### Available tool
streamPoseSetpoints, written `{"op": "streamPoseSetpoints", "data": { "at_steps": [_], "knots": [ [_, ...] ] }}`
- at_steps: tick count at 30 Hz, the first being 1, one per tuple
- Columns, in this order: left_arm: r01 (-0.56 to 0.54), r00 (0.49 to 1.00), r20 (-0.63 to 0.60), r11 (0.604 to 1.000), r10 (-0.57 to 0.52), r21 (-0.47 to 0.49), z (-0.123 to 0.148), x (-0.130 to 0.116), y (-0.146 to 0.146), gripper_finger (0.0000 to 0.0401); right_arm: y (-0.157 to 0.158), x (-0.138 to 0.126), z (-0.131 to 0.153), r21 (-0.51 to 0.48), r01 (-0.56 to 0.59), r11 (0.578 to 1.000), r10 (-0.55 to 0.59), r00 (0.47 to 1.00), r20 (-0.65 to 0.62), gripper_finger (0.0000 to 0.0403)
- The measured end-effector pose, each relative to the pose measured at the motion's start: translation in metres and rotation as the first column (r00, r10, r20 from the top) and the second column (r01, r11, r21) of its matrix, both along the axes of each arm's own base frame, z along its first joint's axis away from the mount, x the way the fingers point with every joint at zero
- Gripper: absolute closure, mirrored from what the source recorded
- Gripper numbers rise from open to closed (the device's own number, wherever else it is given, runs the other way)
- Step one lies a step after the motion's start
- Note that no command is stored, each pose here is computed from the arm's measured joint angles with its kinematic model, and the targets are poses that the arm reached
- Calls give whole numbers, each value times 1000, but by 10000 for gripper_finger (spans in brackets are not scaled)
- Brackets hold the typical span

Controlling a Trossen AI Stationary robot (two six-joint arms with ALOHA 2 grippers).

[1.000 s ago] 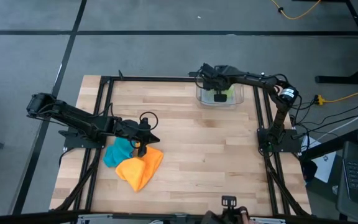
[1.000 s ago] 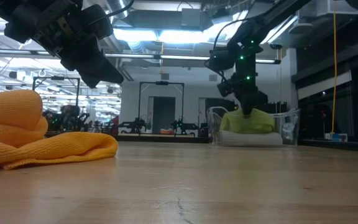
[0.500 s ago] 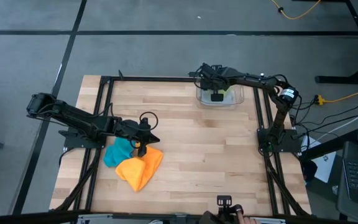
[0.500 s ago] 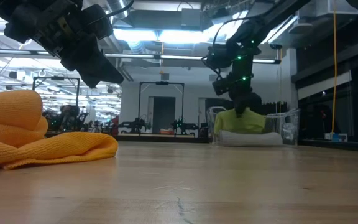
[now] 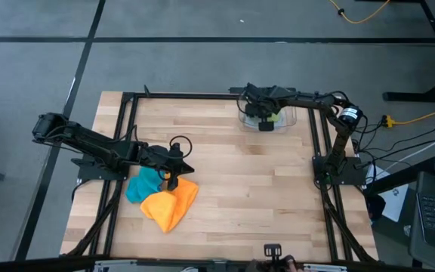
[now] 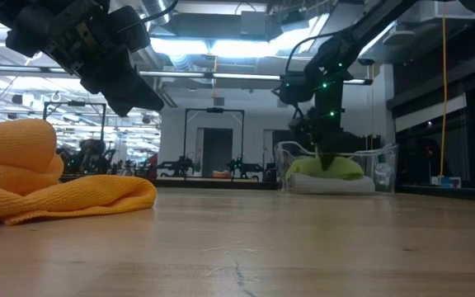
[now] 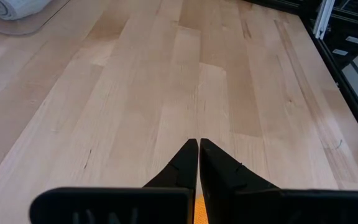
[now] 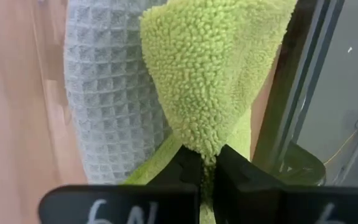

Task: Fold microfiber towels
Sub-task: Put the folded green microfiber into the transparent bin

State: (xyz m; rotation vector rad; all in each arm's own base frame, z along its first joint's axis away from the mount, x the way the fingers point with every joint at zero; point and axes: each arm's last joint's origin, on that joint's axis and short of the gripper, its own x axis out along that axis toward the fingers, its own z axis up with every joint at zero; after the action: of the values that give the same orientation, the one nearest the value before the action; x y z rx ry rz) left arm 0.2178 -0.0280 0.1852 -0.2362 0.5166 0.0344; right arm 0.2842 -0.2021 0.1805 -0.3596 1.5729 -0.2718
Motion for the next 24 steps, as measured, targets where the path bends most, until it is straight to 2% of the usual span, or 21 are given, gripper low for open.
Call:
{"op": "streamPoseSetpoints", "data": {
  "at_steps": [3, 8, 14, 20, 24],
  "knots": [
    [0, 1000, 0, 1000, 0, 0, 0, 0, 0, 392, 2, 1, -1, 2, -4, 1000, 4, 1000, 0, 386],
    [0, 1000, 0, 1000, 0, 0, 0, 0, 0, 392, 4, 2, -1, 10, -13, 1000, 13, 1000, 3, 340],
    [0, 1000, 0, 1000, 0, 0, 0, 0, 0, 392, 8, 3, -2, 107, -39, 994, 33, 998, 55, 304],
    [0, 1000, 0, 1000, 0, 0, 0, 0, 0, 392, 8, 3, 5, 135, -18, 991, 14, 999, 36, 288],
    [1, 1000, 0, 1000, -1, 0, 0, 0, 0, 392, 9, 4, 19, 211, 3, 977, -14, 999, 50, 287]
  ]
}}
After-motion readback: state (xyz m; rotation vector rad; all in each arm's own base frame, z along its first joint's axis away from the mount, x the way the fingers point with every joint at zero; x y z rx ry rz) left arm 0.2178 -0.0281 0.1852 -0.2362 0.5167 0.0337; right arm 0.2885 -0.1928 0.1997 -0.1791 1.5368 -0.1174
